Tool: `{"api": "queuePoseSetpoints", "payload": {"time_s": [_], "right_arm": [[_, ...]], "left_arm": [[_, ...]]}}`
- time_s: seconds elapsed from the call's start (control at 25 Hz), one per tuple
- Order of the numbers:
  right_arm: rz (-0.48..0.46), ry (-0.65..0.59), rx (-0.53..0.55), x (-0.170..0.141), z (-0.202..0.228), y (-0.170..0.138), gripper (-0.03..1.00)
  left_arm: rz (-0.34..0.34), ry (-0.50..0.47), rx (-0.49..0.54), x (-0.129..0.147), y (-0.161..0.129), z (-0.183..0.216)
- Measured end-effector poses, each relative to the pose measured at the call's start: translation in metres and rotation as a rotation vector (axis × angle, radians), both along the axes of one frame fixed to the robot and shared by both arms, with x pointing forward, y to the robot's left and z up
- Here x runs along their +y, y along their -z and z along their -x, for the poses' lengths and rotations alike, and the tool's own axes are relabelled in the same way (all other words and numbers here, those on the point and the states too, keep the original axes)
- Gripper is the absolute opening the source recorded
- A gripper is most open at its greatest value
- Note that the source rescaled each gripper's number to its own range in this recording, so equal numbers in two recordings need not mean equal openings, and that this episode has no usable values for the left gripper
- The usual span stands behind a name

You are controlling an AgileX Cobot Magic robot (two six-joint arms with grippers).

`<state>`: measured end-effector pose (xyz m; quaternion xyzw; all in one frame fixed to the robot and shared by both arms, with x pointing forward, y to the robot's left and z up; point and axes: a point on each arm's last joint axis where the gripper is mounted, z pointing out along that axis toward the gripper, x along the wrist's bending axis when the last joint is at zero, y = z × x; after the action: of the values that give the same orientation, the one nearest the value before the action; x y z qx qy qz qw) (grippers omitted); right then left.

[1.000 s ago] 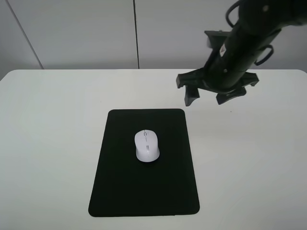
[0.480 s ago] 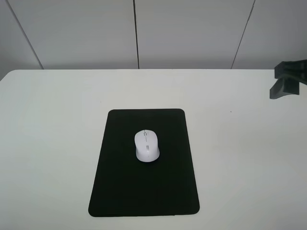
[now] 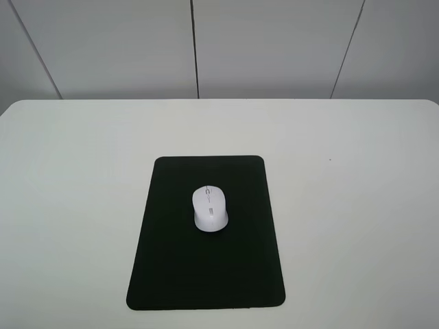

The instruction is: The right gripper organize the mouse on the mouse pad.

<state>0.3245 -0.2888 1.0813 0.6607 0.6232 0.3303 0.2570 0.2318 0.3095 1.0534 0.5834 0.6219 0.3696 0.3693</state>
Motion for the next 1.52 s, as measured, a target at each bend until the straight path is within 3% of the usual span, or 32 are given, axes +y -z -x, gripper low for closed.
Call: {"api": "queuePoseSetpoints", "payload": {"time_s": [0.32,0.6,1.2,1.52], "right_arm": [[0.062,-0.023,-0.154,-0.016,0.061,-0.004,0.82],[0.052,-0.026,-0.27,-0.02,0.083,-0.005,0.82],[0.066,-0.024,-0.256,-0.022,0.092,0.025,0.82],[0.112,0.096,-0.249,-0.02,0.094,0.025,0.82]], "left_arm": [[0.0,0.0,0.0,0.0,0.0,0.0],[0.0,0.0,0.0,0.0,0.0,0.0],[0.0,0.0,0.0,0.0,0.0,0.0],[0.0,0.0,0.0,0.0,0.0,0.0]]}}
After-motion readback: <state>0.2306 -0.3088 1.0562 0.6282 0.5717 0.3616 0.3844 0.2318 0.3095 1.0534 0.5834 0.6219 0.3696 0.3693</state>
